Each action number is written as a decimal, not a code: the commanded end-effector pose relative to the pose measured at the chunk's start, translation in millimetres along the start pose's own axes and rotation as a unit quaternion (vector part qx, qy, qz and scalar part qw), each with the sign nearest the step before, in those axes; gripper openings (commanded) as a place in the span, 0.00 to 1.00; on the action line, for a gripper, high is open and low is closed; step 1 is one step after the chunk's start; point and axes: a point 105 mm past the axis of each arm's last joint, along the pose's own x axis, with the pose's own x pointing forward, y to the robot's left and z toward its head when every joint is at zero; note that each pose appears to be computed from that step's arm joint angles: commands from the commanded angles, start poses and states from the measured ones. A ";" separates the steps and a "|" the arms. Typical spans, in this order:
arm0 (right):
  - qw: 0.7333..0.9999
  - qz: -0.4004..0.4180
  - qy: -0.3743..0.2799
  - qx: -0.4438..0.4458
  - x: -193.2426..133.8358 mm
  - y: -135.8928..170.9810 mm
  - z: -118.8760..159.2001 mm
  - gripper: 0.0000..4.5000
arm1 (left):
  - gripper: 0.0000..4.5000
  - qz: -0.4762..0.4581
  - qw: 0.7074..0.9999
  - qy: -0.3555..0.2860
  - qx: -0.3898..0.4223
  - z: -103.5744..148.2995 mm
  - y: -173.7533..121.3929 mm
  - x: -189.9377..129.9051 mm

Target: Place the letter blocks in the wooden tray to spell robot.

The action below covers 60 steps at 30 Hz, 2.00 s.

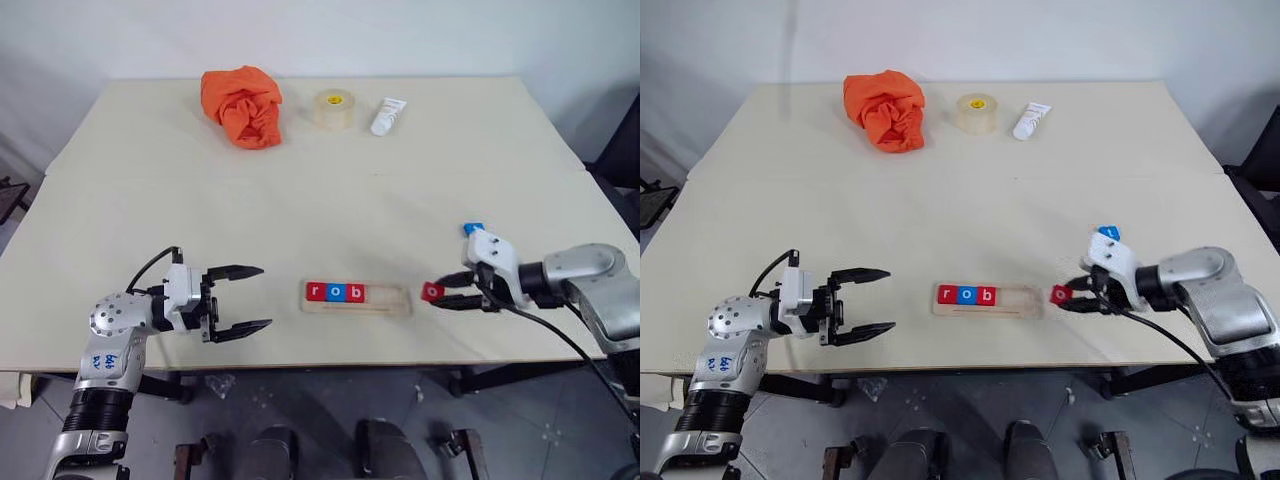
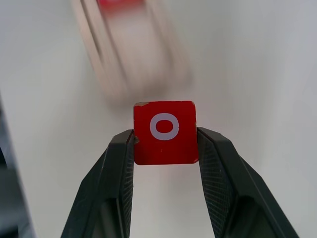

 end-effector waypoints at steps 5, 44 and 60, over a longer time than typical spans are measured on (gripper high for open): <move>0.998 0.039 0.029 -0.043 28.1 8.5 14.2 0.32 | 1.00 0.005 1.000 -0.012 0.013 4.8 4.9 1.0; 0.992 0.085 0.009 -0.089 51.7 15.2 26.6 0.99 | 1.00 0.028 0.999 -0.009 0.019 3.8 5.8 -5.4; 0.998 0.049 0.019 -0.039 42.2 16.3 -5.3 0.11 | 1.00 0.018 1.000 -0.014 0.019 2.8 10.6 0.8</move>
